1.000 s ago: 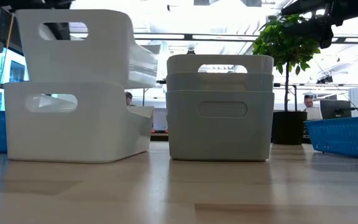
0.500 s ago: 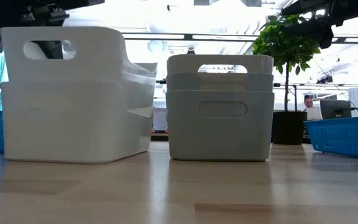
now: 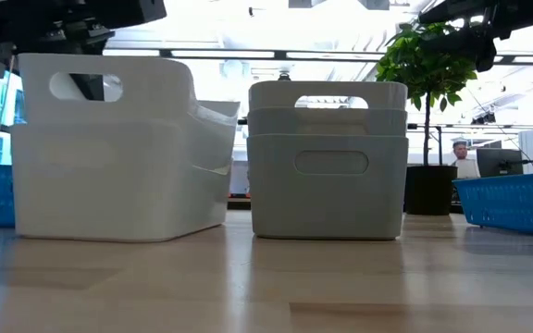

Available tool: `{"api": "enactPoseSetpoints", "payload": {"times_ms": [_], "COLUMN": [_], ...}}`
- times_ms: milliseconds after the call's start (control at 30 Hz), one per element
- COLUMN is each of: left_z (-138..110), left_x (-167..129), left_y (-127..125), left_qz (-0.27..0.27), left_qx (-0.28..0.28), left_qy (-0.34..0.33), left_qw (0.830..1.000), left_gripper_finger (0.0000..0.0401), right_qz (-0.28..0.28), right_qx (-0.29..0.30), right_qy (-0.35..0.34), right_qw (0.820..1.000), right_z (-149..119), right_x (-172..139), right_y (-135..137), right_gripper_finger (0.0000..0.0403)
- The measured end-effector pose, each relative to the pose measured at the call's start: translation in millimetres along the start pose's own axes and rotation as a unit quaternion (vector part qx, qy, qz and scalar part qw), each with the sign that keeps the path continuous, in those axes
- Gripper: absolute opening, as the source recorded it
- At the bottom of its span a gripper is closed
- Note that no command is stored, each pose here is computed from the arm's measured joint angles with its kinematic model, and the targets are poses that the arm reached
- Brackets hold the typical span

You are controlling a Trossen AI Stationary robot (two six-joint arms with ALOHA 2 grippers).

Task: Stack baskets by color
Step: Stack the top middle white bin on top of the other middle white bin, then stack the bottom white bin on top of the other top white bin

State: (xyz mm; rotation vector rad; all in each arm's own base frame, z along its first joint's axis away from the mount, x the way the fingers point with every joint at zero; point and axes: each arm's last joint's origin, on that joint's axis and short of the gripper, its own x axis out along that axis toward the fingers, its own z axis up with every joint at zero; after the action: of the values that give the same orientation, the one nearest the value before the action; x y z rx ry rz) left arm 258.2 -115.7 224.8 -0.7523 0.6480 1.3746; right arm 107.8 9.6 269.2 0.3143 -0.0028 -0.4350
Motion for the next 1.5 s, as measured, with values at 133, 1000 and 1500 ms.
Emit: {"api": "enactPoseSetpoints", "payload": {"times_ms": [133, 1000, 1500], "left_z": [0.3, 61.5, 172.7], "left_x": [-0.2, -14.6, -80.7], "left_y": [-0.2, -22.5, 66.7], "left_qz": [-0.005, -0.019, -0.233], "left_qx": [0.009, 0.195, 0.173], "left_qy": [-0.009, -0.029, -0.162], "left_qw": [1.000, 0.980, 0.943], "left_gripper_finger": [0.0005, 0.0256, 0.0257], "right_qz": [0.001, 0.002, 0.029], "right_qx": [-0.001, -0.011, -0.039], "right_qy": [0.000, 0.000, -0.005], "right_qw": [1.000, 1.000, 0.999], "right_z": [0.0, 0.0, 2.5], "right_x": [0.0, 0.0, -0.1], "right_y": [0.0, 0.1, 2.4], "right_gripper_finger": [0.0240, 0.0240, 0.0240]}}
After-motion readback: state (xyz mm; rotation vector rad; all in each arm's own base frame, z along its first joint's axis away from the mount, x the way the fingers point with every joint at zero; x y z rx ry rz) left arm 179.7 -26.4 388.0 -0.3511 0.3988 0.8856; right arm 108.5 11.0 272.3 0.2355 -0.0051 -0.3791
